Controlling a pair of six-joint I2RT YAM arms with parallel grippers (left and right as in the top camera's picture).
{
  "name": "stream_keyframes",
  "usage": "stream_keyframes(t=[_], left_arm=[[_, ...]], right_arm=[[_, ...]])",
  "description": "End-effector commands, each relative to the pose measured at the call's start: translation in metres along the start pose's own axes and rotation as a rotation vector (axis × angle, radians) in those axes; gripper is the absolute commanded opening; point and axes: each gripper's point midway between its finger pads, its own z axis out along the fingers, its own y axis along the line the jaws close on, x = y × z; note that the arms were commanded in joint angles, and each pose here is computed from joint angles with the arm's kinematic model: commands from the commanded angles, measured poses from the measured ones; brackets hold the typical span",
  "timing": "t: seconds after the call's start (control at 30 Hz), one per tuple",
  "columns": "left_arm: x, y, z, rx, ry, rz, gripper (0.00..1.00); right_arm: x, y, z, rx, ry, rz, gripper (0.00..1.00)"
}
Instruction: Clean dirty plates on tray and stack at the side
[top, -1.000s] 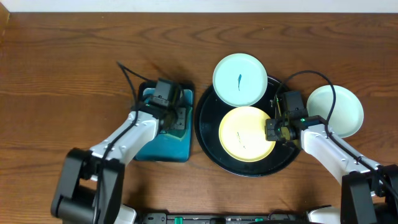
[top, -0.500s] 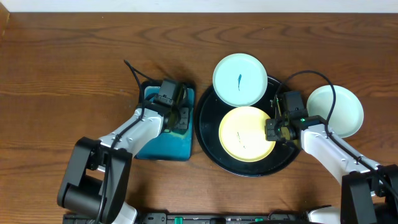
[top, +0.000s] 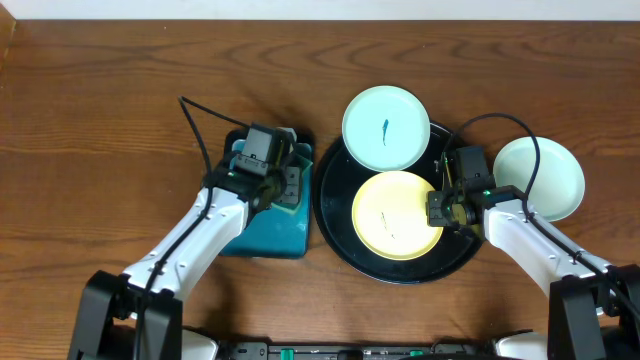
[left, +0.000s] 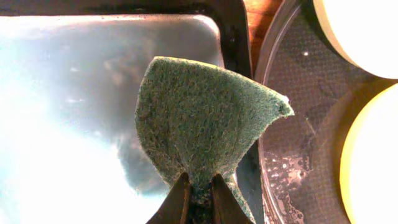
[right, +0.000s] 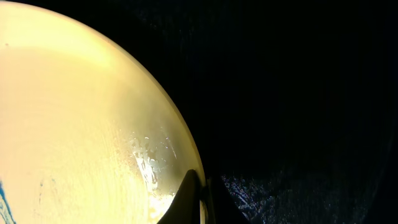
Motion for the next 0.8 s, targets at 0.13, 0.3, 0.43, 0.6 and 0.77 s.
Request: stream_keyframes(t=[0.13,0.3,0.43,0.6,0.77], left_arm=[[-0.013,0.009,-0.018,0.04,-0.051,-0.095,0.07],[-0.026,0.017,-0.039,0.136,-0.1,-0.115,0.07],[-0.032,0.021,-0.053,0.216,-0.125,-0.127,0.07],[-0.033,0.014,-0.067,0.369,-0.135,-0.098,0.07],[-0.037,0.014,-0.081,0.49,-0.164,-0.096,0.07]], right_arm=[[0.001,-0.008,-0.001,0.053,-0.009,0.014,0.01],[0.001,-0.008,-0.001,0.053,-0.009,0.014,0.01],[0.001,-0.008,-0.001,0.053,-0.009,0.014,0.01],[0.001,-0.008,-0.001,0.053,-0.009,0.014,0.01],[0.001,-0.008,-0.001,0.053,-0.008,0.014,0.01]])
